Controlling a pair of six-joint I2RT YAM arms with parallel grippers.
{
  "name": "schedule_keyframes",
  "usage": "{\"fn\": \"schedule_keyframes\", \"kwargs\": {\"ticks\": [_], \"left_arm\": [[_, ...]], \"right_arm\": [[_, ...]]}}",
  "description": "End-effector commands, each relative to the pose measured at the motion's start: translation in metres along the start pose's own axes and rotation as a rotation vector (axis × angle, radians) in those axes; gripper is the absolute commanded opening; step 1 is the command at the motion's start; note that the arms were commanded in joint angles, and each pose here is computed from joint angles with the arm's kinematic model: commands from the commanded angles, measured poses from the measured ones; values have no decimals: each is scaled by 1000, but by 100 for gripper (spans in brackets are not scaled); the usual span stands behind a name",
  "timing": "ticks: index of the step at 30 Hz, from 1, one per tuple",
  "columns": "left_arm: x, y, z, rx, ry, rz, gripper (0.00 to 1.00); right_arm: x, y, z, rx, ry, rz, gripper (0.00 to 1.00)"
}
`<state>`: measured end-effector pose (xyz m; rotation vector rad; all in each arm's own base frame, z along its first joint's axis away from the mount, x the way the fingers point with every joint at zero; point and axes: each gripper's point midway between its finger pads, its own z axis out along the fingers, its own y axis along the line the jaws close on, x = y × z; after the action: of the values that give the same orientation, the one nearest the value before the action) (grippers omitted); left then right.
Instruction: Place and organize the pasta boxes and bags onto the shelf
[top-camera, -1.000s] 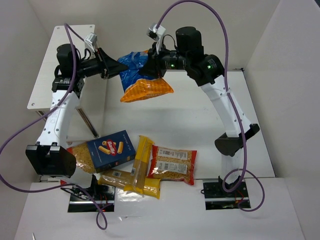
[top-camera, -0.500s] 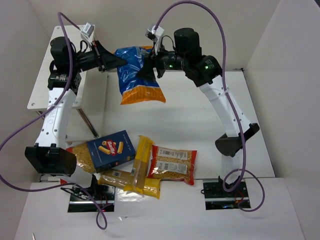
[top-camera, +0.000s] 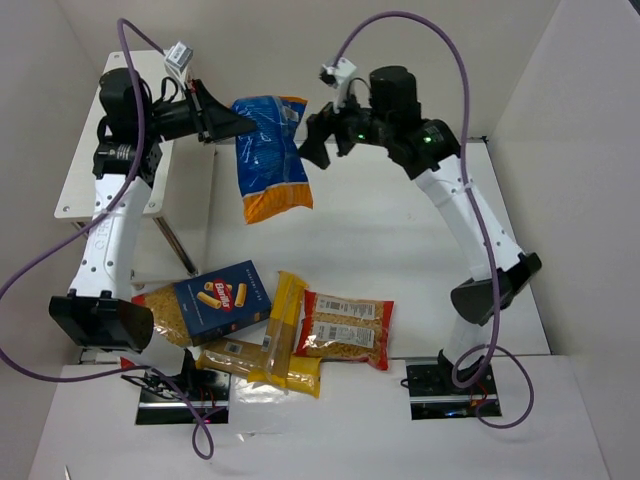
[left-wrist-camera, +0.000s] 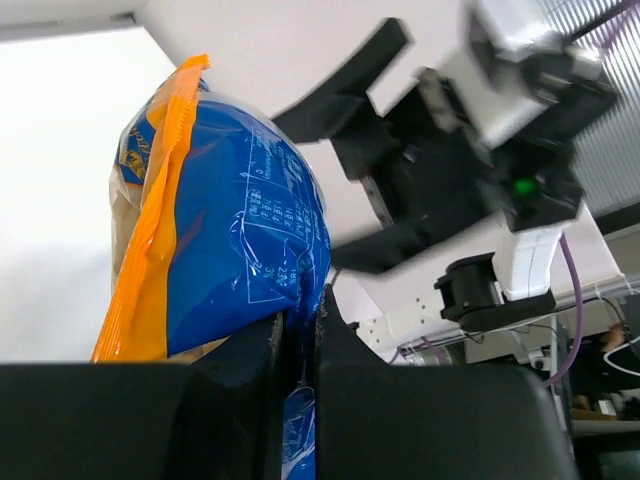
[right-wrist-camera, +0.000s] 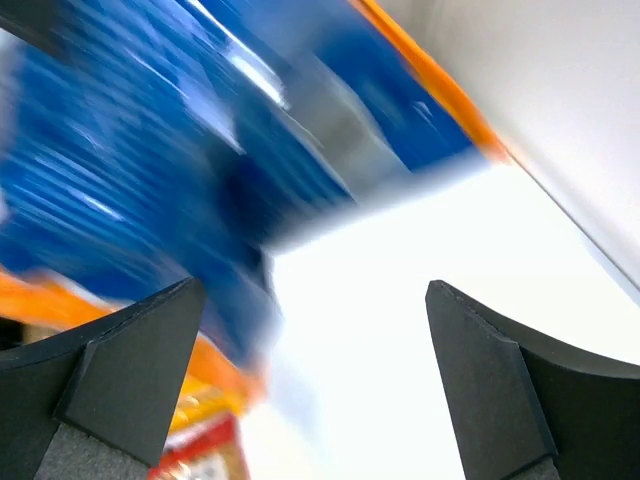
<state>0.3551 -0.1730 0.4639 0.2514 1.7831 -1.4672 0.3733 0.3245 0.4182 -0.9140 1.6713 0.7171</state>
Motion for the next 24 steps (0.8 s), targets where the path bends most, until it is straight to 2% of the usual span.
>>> {"fn": "schedule_keyframes", "kwargs": {"ticks": [1,2,4,5,7,8,10,14,16,24], "left_arm": [[-24,-82,-19,102,-81,274,0],[-25,-85,-20,91,-88,273,0],[-35,-96,-24,66,-138,316,0],[-36,-94,-28,35,-155,294,0],[-46,-94,-41,-15,-207,309,0],[-50,-81,-44,-64,-237,278,0],[-53,-73,-58,-116,-282,248,0],[-60,-59,-79,-232,-383,272,0],[-65,-62,-90,-291,-434,328,0],[-89,-60,-159,-695,-688,521,0]], "right_arm": [[-20,-57,-58,193,-93,-42,100],[12,-72,-58,218,-34,-3,100],[26,-97,-91,314,-22,-20,100],[61,-105,-91,336,44,5,100],[75,-114,-116,438,59,0,100],[101,-115,-118,450,106,13,100],[121,-115,-139,486,125,37,100],[141,-116,-171,552,138,67,100],[148,-113,-183,571,137,73,100],[166,-104,-208,601,125,118,100]]}}
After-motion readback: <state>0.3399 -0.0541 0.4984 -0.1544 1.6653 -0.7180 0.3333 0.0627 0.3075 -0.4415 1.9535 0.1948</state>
